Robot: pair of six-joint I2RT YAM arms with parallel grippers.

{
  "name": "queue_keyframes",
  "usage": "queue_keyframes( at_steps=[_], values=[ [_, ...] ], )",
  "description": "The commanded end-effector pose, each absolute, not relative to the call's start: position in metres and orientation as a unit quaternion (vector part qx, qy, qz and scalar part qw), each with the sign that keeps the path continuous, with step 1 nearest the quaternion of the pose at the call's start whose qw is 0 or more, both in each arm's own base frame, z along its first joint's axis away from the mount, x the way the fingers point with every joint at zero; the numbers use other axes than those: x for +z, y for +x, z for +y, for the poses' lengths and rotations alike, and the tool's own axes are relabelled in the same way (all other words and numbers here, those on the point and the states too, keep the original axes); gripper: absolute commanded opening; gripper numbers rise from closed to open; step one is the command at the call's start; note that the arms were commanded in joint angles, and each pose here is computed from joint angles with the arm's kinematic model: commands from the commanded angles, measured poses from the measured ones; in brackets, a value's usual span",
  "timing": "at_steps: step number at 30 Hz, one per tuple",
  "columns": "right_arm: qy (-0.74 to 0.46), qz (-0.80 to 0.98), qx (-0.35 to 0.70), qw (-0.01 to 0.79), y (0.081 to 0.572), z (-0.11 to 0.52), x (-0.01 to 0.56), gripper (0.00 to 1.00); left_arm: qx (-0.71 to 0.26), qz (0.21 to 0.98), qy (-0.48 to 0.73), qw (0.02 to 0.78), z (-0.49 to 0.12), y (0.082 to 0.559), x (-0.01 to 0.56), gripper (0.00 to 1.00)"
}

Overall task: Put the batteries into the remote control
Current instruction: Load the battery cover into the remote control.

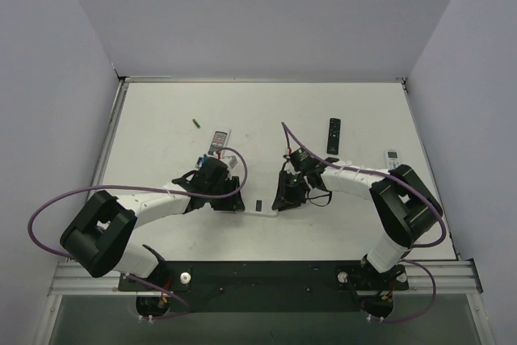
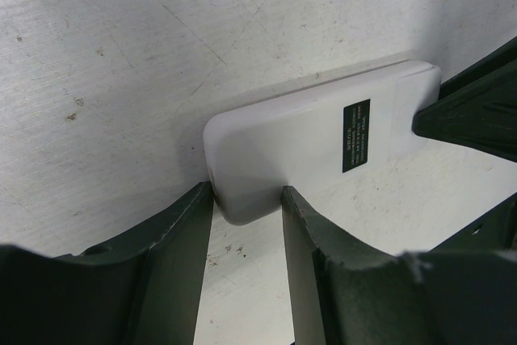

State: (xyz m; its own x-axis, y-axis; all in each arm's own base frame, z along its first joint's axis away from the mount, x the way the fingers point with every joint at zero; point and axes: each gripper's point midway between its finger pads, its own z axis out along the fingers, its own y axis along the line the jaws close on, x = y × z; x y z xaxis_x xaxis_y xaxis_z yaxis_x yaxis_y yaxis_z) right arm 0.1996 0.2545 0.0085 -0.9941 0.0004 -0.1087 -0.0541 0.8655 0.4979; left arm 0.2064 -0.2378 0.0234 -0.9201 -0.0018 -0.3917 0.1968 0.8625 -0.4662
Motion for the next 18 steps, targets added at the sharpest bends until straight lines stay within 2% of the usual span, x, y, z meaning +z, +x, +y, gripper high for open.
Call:
queue_keyframes(
  at_steps=[1,5,10,18],
  values=[
    [-0.012,0.998,0.059,0.016,0.162,0.178,-0.053,0.07,-0.263,0.953,0.059,0.135,-0.238,0.178,0.008,0.48],
    [-0.021,0.998,0.05,0.018,0.16,0.184,-0.056,0.0,-0.268,0.952,0.06,0.135,-0.241,0.18,0.011,0.48],
    [-0.029,0.999,0.044,0.012,0.156,0.191,-0.064,0.0,-0.276,0.95,0.062,0.134,-0.244,0.18,0.013,0.48],
    [-0.048,0.986,0.159,-0.002,0.154,0.249,-0.065,0.0,-0.314,0.937,0.081,0.133,-0.266,0.175,0.023,0.48]
  ],
)
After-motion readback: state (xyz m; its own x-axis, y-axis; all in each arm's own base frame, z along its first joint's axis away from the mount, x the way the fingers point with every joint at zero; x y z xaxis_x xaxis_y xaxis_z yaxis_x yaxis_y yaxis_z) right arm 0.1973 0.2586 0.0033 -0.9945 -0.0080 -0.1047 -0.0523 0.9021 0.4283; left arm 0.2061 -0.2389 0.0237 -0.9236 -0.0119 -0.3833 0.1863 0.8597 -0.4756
